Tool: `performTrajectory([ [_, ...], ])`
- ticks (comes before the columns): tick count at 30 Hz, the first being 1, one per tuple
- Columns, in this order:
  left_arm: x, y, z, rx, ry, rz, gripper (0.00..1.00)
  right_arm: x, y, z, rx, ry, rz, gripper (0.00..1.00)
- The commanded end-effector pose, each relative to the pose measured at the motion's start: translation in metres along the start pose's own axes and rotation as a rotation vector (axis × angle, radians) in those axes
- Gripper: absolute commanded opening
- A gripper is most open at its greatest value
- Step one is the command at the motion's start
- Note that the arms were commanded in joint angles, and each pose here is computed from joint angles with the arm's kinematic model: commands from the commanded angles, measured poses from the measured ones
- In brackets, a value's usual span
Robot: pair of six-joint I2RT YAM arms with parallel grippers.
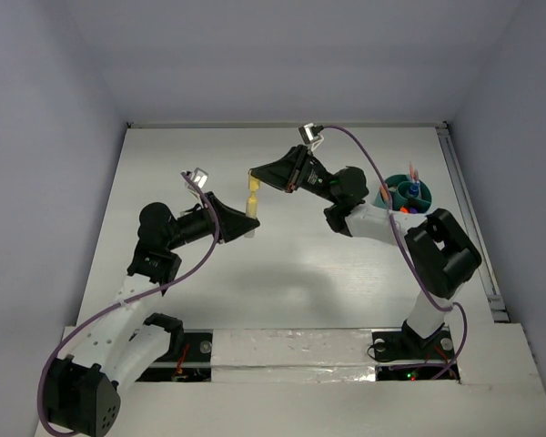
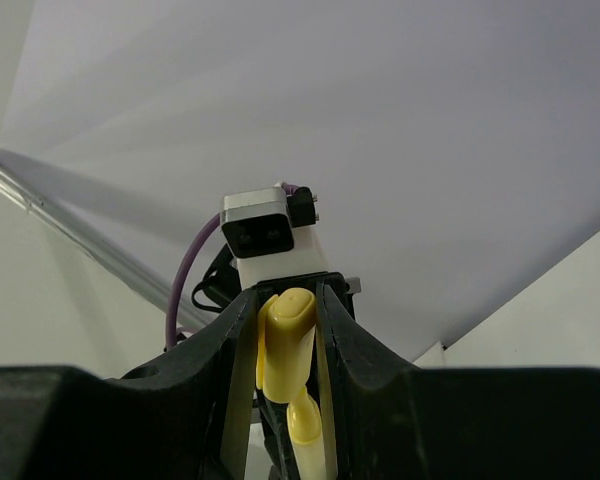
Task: Sort the stationery into containers
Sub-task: Close the pen cap on the pen.
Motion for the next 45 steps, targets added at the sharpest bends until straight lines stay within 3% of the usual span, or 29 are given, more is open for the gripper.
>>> performTrajectory([
  [1, -0.001, -0.01, -0.01, 0.067, 0.058, -0.037, 0.0, -0.004, -0.001, 0.06, -0.277, -0.381, -0.054, 0.0],
  [16, -0.005, -0.012, -0.013, 0.07, 0.083, -0.061, 0.0, -0.002, 0.008, 0.052, -0.281, -0.38, -0.005, 0.0],
  [20, -0.006, -0.012, -0.021, 0.065, 0.175, -0.091, 0.0, 0.001, 0.011, 0.056, -0.281, -0.4, 0.017, 0.0],
  [23, -0.008, -0.009, -0.027, 0.006, 0.235, -0.101, 0.0, 0.004, 0.011, 0.064, -0.293, -0.429, 0.033, 0.0],
  [33, -0.023, -0.02, -0.069, 0.053, 0.439, -0.214, 0.0, 0.009, 0.01, 0.113, -0.363, -0.557, 0.064, 0.0],
  [45, -0.027, -0.03, -0.086, 0.095, 0.458, -0.242, 0.0, 0.011, 0.019, 0.131, -0.353, -0.605, 0.08, 0.0],
])
Point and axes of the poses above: each gripper's point midway between its finger pads, its own x axis out along the fingers, its own z axis along the line the jaws close on, y = z × x, the point moved 10 cm from there along -x, back along the fingers, and after that the axes turned 1 degree about -x, right-handed, at the moved point
